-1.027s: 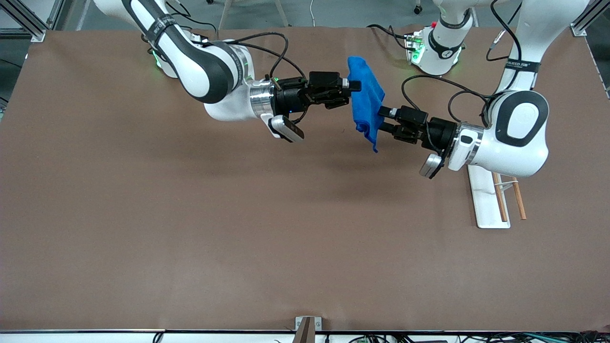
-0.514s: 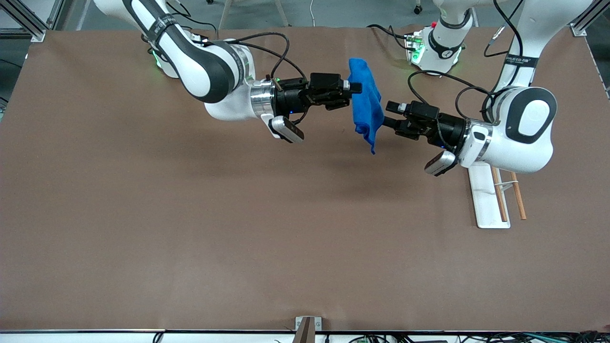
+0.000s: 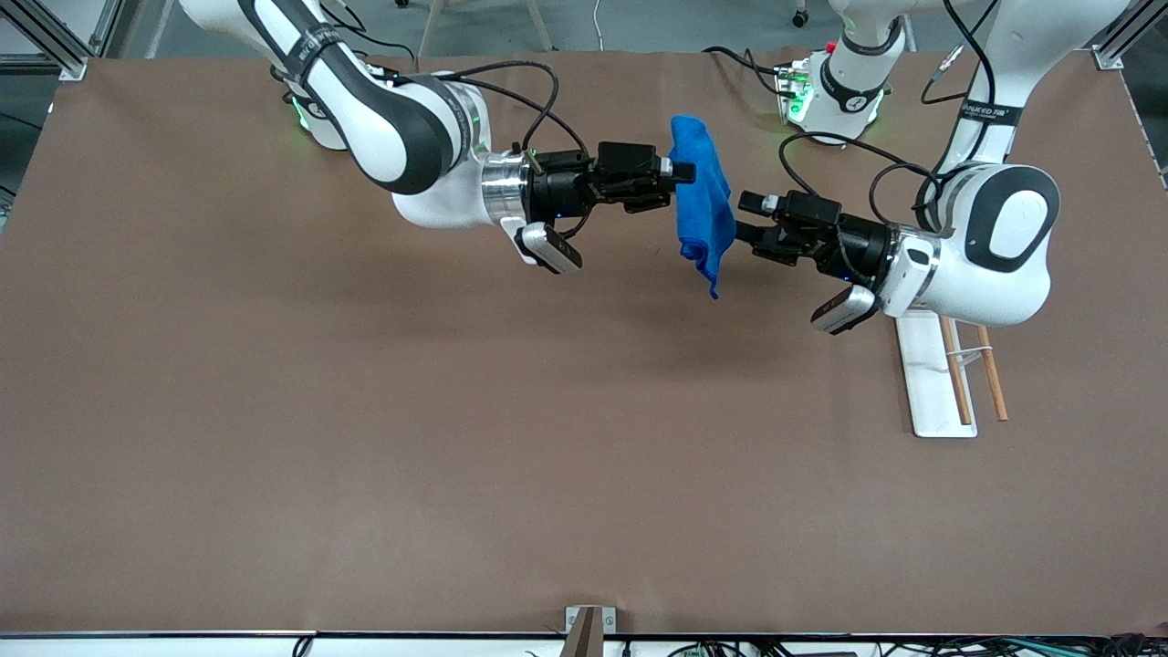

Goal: Right arm passes towel to left arm to hang
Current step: 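Grasp the towel with the left gripper beside the right gripper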

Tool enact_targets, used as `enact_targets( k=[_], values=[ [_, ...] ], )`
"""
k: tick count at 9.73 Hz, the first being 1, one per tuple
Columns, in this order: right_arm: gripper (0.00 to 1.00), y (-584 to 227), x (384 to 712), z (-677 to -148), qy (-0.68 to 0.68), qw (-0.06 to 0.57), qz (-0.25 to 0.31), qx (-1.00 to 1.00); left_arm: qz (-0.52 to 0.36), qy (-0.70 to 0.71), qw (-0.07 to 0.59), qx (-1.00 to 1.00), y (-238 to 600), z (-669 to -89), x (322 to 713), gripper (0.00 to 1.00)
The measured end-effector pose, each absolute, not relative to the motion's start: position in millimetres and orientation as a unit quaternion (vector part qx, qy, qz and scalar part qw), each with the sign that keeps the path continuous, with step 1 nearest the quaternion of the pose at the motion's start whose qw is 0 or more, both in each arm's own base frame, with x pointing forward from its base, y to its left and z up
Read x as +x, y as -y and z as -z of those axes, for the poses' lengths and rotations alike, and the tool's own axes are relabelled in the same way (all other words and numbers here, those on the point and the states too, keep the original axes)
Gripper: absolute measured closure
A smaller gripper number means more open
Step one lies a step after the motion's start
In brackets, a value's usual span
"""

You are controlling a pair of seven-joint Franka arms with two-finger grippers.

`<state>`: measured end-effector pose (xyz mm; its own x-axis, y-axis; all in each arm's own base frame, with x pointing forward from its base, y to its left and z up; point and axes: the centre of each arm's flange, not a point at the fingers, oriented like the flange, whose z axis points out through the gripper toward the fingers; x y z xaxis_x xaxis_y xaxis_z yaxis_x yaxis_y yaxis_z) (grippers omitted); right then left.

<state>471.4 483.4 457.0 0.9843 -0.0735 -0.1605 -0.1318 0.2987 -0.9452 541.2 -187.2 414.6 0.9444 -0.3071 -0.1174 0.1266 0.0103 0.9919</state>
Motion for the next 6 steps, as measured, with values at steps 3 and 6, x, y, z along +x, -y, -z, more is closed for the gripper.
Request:
enact_targets(
  k=[3,6],
  values=[
    [0.87,-486.8,469.7,-459.6,-0.088,0.798,-0.016,-0.596,0.151,0.063,0.704,0.691,192.4,-410.6,540.6,0.19],
    [0.87,-490.0,468.4,-462.9,-0.088,0.797,-0.013,-0.598,0.15,0.061,0.701,0.695,201.7,-394.3,540.2,0.19]
  ],
)
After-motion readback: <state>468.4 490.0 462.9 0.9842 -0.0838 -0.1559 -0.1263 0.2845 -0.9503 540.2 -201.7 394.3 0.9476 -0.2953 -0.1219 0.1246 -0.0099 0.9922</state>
